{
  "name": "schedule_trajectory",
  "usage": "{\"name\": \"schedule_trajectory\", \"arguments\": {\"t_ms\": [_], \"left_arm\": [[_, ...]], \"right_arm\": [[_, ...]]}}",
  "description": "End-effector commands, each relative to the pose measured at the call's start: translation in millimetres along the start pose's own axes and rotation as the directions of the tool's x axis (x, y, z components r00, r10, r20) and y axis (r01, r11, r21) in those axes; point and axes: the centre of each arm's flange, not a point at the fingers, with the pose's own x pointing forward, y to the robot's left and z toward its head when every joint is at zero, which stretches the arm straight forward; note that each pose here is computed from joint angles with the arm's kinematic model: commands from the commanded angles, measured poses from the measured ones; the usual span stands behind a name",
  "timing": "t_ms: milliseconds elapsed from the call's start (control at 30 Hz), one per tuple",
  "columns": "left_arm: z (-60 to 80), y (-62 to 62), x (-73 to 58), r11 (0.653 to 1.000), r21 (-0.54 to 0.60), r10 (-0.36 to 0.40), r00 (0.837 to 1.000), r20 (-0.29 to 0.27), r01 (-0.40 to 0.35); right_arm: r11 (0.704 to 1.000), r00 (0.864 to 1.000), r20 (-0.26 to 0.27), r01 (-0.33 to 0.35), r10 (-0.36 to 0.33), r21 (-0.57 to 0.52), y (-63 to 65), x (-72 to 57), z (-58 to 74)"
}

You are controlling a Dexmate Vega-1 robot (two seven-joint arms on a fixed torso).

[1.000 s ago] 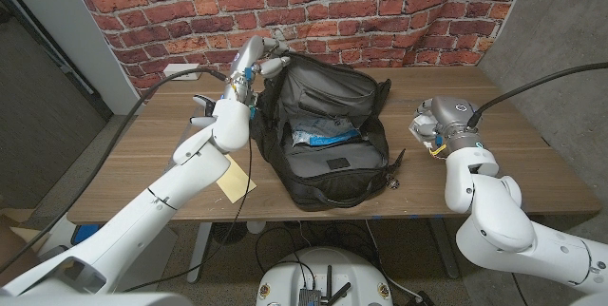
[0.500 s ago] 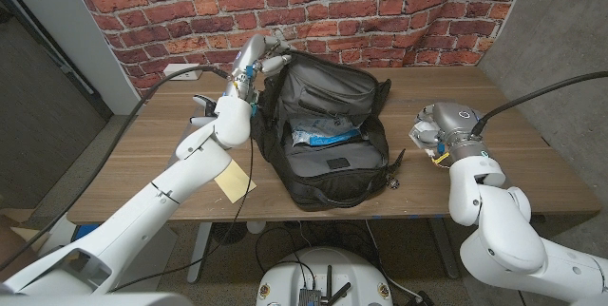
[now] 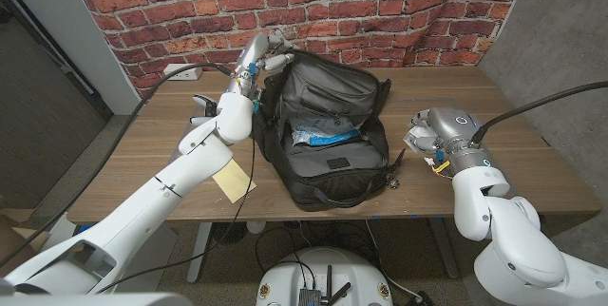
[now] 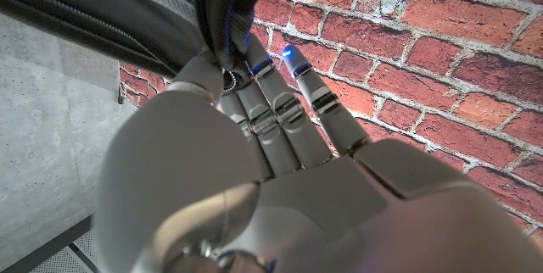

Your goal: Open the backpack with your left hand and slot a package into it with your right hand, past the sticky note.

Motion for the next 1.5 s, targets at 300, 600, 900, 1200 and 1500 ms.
{"name": "schedule_trajectory", "arguments": {"t_ms": [300, 600, 900, 1200, 1500], "left_arm": [[-0.5, -7.8, 7.1, 1.0, -0.006, -0.021, 1.0, 0.004, 0.021], [-0.5, -11.2, 9.8, 1.0, -0.007, -0.025, 1.0, 0.007, 0.025], [0.0, -14.3, 12.2, 1.0, -0.01, -0.026, 1.0, 0.009, 0.026], [2.2, -17.3, 13.2, 1.0, -0.019, -0.019, 1.0, 0.013, 0.02], [2.3, -17.7, 12.2, 0.999, -0.034, -0.01, 1.0, 0.006, 0.01]], "right_arm": [[0.999, 0.986, 0.165, 0.018, -0.025, 0.044, 2.2, -8.5, 11.3], [0.998, 0.978, 0.206, 0.027, -0.038, 0.057, 1.6, -14.4, 16.9], [0.997, 0.965, 0.258, 0.026, -0.045, 0.079, 3.6, -18.5, 26.6], [0.997, 0.948, 0.311, 0.039, -0.06, 0.072, -0.2, -22.1, 39.4], [0.996, 0.932, 0.355, 0.045, -0.07, 0.078, -1.8, -22.4, 46.2]]}}
